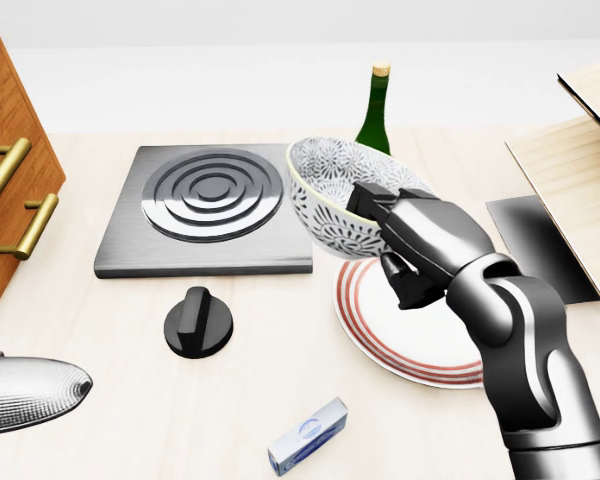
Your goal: Pick up the akita bowl and put it on the plate.
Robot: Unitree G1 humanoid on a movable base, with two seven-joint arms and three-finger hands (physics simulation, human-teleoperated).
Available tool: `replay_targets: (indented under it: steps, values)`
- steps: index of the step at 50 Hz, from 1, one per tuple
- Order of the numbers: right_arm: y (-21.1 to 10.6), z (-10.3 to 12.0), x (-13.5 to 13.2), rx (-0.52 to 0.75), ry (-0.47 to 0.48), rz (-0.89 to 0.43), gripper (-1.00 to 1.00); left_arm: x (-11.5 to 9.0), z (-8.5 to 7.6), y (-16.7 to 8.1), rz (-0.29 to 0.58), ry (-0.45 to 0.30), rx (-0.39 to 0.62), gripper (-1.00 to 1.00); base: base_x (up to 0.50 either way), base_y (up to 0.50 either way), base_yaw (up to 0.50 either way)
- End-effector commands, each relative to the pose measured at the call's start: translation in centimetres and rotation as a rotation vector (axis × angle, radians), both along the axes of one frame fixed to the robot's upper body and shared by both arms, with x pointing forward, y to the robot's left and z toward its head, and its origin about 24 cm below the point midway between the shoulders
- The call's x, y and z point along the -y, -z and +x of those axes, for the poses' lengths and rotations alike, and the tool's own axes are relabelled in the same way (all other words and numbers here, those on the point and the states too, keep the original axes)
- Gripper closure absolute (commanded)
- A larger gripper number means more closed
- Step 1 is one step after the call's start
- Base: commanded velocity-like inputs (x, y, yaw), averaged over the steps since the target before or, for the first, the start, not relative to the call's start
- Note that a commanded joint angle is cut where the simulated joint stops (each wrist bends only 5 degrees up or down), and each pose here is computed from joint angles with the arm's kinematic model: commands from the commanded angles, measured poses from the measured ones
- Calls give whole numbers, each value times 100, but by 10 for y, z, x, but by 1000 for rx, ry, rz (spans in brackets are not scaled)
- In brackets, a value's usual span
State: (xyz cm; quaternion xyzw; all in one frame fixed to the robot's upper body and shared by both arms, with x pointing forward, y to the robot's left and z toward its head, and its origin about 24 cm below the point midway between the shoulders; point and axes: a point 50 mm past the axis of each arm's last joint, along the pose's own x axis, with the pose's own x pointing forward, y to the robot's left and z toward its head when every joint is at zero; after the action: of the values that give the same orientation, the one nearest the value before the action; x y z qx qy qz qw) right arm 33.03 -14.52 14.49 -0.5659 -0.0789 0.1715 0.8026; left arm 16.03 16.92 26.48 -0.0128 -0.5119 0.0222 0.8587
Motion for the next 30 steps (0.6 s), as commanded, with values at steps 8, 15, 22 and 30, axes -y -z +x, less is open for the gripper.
replay_targets:
  steps: [8,15,22,30]
  values:
    - [29,0,53,-18,209,-131,100,-1,0,-1,-1,-1,5,-98,0,0,0]
    - [38,0,76,-1,297,-237,100,-1,2,1,-5,1,-6,-99,0,0,0]
    - [49,2,90,46,356,-379,100,-1,0,0,-4,0,2,-99,0,0,0]
    - [56,1,87,41,350,-401,100,-2,1,1,-7,-1,-6,-98,0,0,0]
